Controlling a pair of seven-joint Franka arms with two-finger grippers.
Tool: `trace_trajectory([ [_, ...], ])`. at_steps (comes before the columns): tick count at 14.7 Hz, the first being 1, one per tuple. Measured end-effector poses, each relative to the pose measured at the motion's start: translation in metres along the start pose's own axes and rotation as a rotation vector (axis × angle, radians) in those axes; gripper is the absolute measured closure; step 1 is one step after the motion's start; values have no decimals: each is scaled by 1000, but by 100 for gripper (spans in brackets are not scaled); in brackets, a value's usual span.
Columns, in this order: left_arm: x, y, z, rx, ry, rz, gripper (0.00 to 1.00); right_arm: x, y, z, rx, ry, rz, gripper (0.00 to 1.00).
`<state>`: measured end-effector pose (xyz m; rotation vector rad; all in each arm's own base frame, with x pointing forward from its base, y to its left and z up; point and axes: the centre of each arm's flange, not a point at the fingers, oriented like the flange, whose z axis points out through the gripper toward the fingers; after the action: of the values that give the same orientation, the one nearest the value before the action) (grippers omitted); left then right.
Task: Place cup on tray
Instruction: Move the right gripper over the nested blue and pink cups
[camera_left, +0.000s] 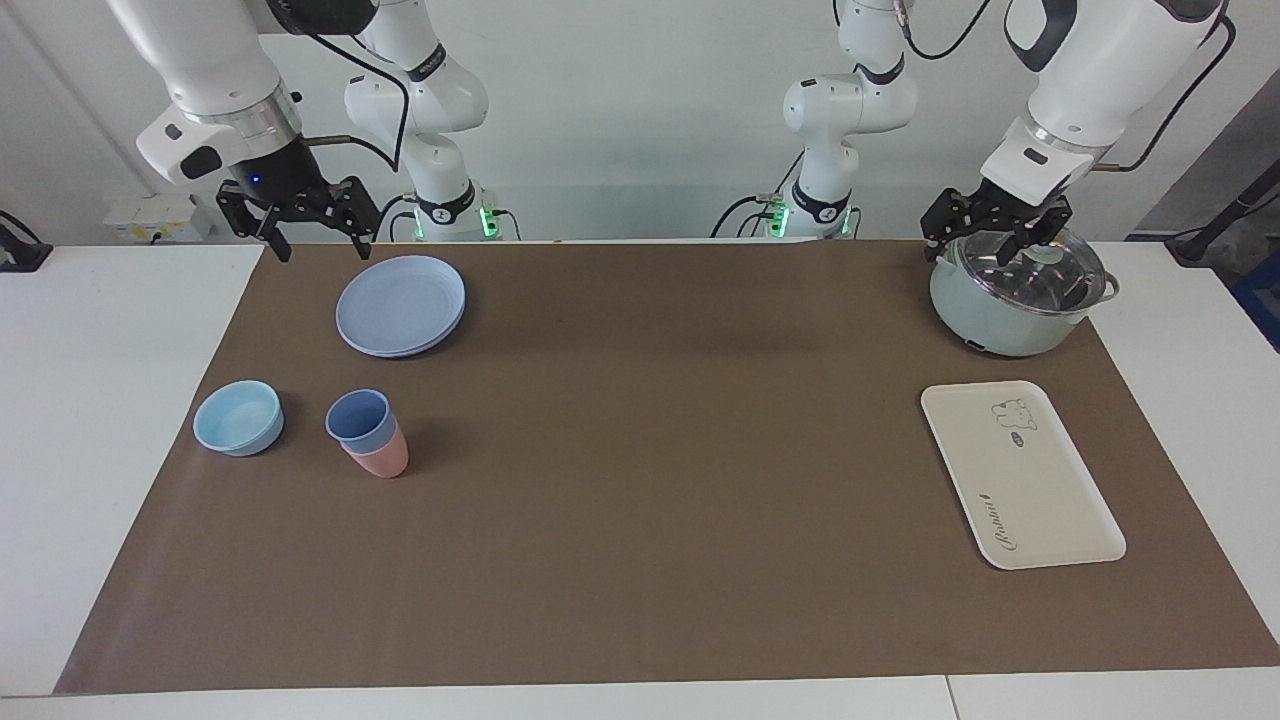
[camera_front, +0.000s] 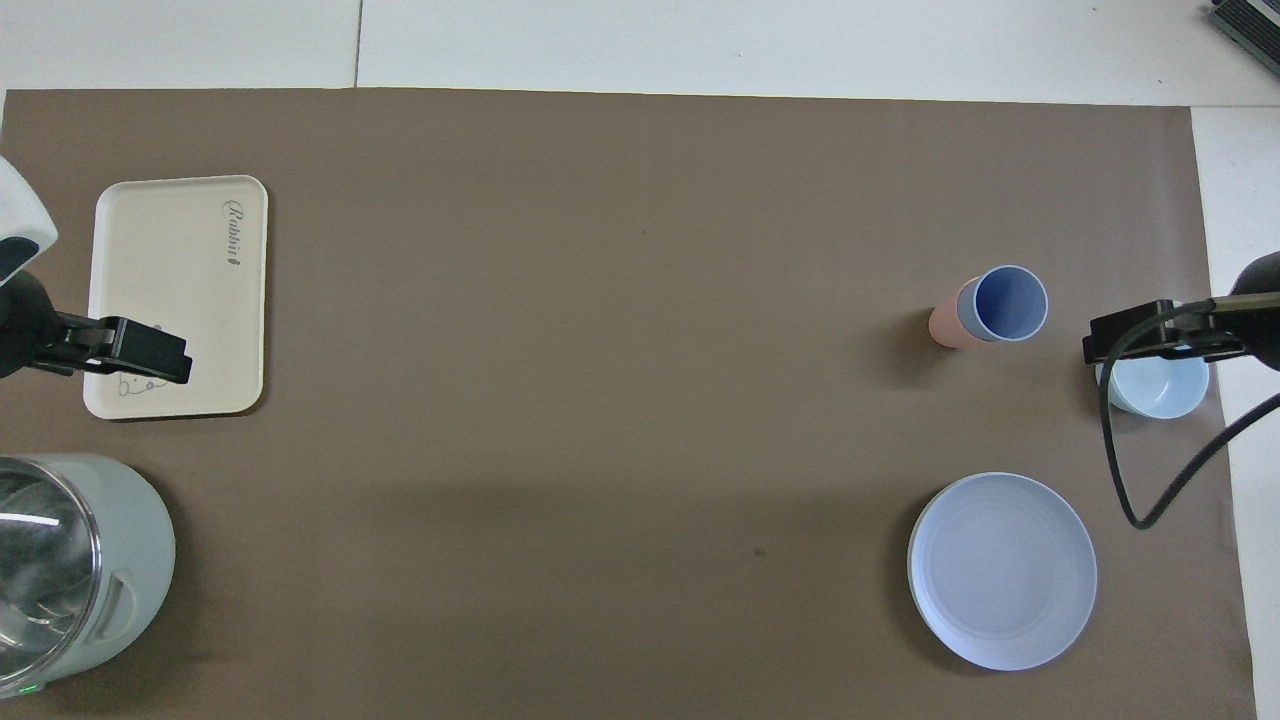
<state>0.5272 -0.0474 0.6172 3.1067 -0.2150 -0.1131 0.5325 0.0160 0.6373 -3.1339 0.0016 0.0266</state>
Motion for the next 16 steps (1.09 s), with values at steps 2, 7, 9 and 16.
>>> trace_trajectory([
  [2, 0, 0, 0, 0, 0, 0, 0, 0, 0, 0, 0, 0, 1, 0],
  [7, 0, 0, 0, 0, 0, 0, 0, 0, 8, 0, 1, 0, 15, 0],
  [9, 0, 0, 0, 0, 0, 0, 0, 0, 19, 0, 1, -1, 34, 0],
  [16, 0, 0, 0, 0, 0, 0, 0, 1, 58, 3, 4, 4, 263, 5],
])
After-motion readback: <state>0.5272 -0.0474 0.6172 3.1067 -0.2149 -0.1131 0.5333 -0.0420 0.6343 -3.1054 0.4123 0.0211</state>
